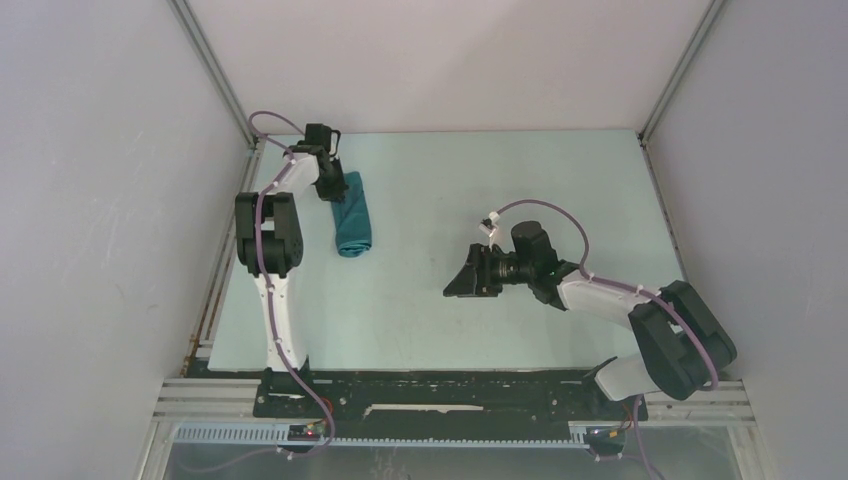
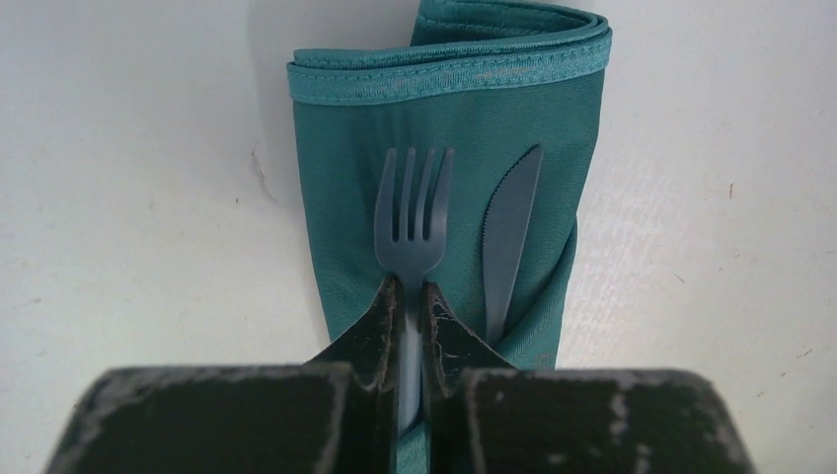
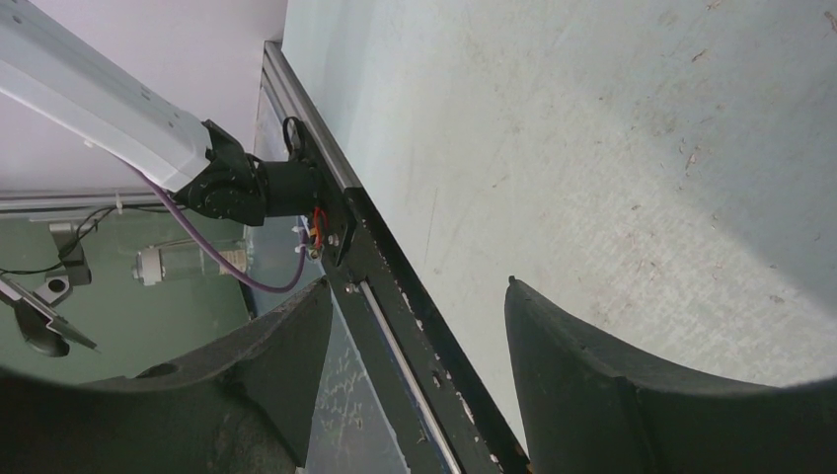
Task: Fold the napkin into a case and place the utensils inside
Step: Insert the fork into the folded napkin, then reset both arms
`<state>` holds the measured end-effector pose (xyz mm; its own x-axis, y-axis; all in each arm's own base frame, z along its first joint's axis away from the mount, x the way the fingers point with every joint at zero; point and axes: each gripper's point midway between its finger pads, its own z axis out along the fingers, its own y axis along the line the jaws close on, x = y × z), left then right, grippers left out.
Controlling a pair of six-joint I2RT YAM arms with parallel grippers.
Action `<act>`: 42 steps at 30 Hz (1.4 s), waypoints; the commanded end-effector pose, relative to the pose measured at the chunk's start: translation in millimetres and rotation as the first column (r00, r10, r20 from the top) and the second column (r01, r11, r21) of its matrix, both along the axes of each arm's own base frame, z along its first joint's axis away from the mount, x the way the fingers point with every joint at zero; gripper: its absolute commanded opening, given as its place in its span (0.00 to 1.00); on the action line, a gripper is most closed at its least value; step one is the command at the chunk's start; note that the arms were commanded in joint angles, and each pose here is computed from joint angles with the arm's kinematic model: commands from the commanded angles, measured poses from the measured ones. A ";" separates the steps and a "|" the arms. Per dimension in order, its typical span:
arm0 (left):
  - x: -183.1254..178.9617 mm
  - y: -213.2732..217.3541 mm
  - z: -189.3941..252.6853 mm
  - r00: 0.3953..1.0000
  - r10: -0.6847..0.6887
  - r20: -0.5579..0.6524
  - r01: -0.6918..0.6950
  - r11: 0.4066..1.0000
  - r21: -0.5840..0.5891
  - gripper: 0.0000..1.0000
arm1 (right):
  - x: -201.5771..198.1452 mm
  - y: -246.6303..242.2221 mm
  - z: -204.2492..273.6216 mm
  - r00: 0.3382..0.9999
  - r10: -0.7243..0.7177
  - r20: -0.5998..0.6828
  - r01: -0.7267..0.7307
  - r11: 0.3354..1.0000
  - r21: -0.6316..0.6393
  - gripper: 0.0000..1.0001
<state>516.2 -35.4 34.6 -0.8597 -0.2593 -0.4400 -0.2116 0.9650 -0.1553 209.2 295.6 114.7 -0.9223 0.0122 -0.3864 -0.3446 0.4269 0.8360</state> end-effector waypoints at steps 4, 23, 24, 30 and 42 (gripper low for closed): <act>2.7 -5.4 19.5 1.000 -0.027 0.014 0.027 1.000 0.005 0.19 | -2.2 1.4 12.3 0.998 0.009 0.056 -0.010 1.000 0.019 0.72; -63.0 -28.2 230.9 0.934 -0.063 0.353 0.073 0.997 -0.016 0.48 | 19.4 -77.7 72.2 0.945 -0.205 0.257 0.259 0.946 -0.197 0.87; -77.5 -38.8 257.3 0.907 -0.102 0.409 0.119 0.993 -0.016 0.51 | 22.0 -91.7 87.9 0.924 -0.236 0.301 0.308 0.926 -0.219 0.91; -187.9 -83.5 404.1 0.611 -0.205 0.764 0.351 0.936 -0.029 0.60 | 12.9 -173.0 182.7 0.752 -0.360 0.552 0.569 0.776 -0.271 1.00; -361.7 -46.0 545.4 0.044 -0.083 0.996 0.359 0.931 0.061 0.75 | -50.0 -246.6 346.0 0.309 -0.481 0.820 0.774 0.628 0.076 0.99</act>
